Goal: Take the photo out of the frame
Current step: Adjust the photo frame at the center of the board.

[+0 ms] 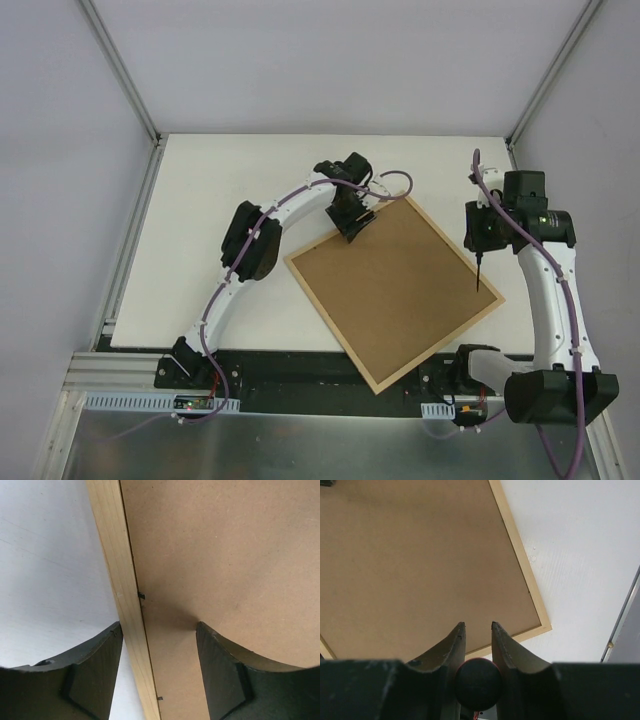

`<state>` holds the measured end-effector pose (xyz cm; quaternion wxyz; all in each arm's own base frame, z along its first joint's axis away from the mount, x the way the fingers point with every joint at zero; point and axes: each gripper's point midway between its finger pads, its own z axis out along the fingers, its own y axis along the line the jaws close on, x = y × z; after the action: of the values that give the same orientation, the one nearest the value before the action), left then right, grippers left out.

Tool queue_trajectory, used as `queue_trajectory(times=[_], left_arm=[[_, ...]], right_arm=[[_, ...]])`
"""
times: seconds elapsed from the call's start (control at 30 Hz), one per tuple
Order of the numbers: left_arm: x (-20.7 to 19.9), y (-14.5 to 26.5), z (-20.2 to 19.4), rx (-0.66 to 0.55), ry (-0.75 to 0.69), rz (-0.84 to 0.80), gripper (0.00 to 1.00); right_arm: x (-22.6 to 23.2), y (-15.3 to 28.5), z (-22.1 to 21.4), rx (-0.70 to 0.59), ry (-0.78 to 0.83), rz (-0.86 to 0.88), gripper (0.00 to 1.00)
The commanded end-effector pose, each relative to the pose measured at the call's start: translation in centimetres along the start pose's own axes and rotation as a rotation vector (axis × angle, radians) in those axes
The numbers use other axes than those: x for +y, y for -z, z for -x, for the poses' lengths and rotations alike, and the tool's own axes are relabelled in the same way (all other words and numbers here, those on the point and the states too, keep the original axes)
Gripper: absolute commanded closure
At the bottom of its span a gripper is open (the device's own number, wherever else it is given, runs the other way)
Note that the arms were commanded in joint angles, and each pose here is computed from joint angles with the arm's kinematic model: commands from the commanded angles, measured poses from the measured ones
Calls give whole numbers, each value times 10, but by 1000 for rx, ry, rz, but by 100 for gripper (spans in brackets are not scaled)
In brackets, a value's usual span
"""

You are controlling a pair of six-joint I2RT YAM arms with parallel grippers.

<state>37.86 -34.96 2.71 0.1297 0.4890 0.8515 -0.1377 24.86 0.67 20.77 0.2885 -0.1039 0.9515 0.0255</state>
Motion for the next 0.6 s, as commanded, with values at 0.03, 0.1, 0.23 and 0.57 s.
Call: queue_trajectory(times=[0.03, 0.1, 0.23, 0.57], left_arm=[[13, -5, -22, 70, 2, 93, 50], [17, -9, -31, 100, 20, 120, 58], [25, -16, -48, 153, 79, 176, 95], [83, 20, -106, 226, 590, 357, 100]], right_arm=[[12, 16, 2, -37, -31, 48, 100], [16, 17, 5, -46, -41, 68, 100], [22, 17, 10, -60, -57, 102, 99], [36, -5, 49, -194, -176, 177, 99]])
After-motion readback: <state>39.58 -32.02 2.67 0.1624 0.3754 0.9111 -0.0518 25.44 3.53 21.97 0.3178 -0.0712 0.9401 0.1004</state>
